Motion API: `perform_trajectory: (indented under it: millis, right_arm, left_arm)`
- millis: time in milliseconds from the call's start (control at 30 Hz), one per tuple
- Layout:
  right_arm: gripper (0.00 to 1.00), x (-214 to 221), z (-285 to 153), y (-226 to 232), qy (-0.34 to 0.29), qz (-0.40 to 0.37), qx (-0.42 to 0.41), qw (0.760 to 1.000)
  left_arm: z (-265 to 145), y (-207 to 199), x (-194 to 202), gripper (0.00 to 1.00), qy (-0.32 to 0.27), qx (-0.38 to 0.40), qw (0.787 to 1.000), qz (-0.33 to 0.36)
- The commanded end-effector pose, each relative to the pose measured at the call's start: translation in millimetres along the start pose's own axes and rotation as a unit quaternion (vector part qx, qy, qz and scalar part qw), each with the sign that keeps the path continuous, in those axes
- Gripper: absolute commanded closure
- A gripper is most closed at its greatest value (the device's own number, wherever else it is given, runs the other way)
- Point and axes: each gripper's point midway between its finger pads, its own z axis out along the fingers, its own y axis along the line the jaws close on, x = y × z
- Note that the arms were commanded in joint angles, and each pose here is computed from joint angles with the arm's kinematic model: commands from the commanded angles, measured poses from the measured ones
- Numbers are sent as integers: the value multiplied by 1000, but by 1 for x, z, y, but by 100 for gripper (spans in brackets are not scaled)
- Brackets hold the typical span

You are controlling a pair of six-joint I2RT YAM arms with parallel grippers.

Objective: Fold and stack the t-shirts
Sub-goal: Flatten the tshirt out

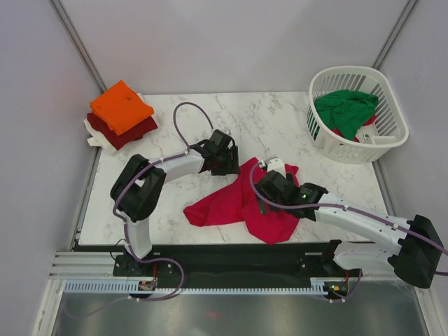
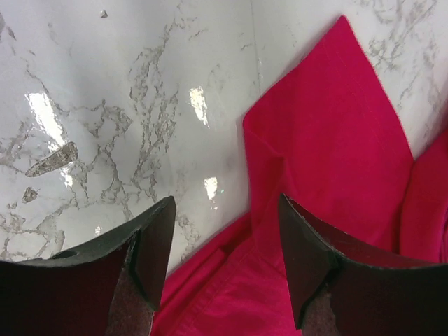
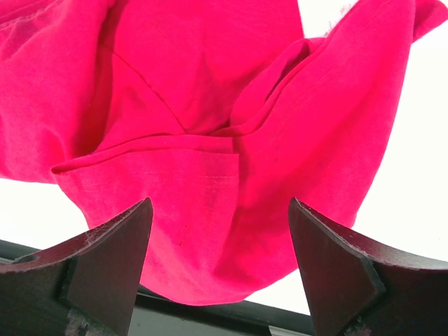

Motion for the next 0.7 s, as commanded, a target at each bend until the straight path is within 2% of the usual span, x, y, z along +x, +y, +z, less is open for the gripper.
perform_trajectory:
  millis: [0, 67, 167, 200, 267, 333, 367, 400, 500, 567, 667]
  right_arm:
    - [13, -9, 0, -3, -12, 8, 0, 1000]
    - [13, -10, 2, -4, -10, 9, -2, 1000]
    - [13, -9, 8, -5, -3, 6, 0, 1000]
    - [13, -9, 9, -4, -1, 4, -2, 1000]
    - [14, -8, 13, -4, 4, 2, 0, 1000]
    - [14, -9, 15, -2, 7, 3, -2, 1000]
    - [14, -9, 16, -1, 7, 3, -4, 1000]
    - [14, -10, 16, -1, 6, 5, -5, 1000]
    - [14, -10, 17, 1, 8, 5, -7, 1000]
    - [14, -10, 18, 1, 10, 5, -7, 1000]
    - [14, -12, 18, 1, 8, 5, -7, 1000]
  left_arm:
    - [9, 9, -1, 34, -15, -22, 1000, -5]
    - [12, 17, 12, 34, -5, -35, 999, -7]
    - [19, 17, 24, 40, 5, -37, 999, 15]
    - [20, 15, 26, 50, 6, -37, 999, 23]
    - [19, 10, 25, 57, 2, -34, 999, 37]
    - [11, 4, 20, 50, -11, -30, 999, 36]
    - [-3, -3, 8, 44, -30, -20, 999, 36]
    - [-9, -5, 2, 33, -41, -19, 998, 37]
    - [-36, -9, -22, 22, -88, -25, 995, 45]
    - [-47, -11, -32, 22, -101, -27, 993, 51]
    - [-52, -18, -32, 28, -94, -23, 993, 59]
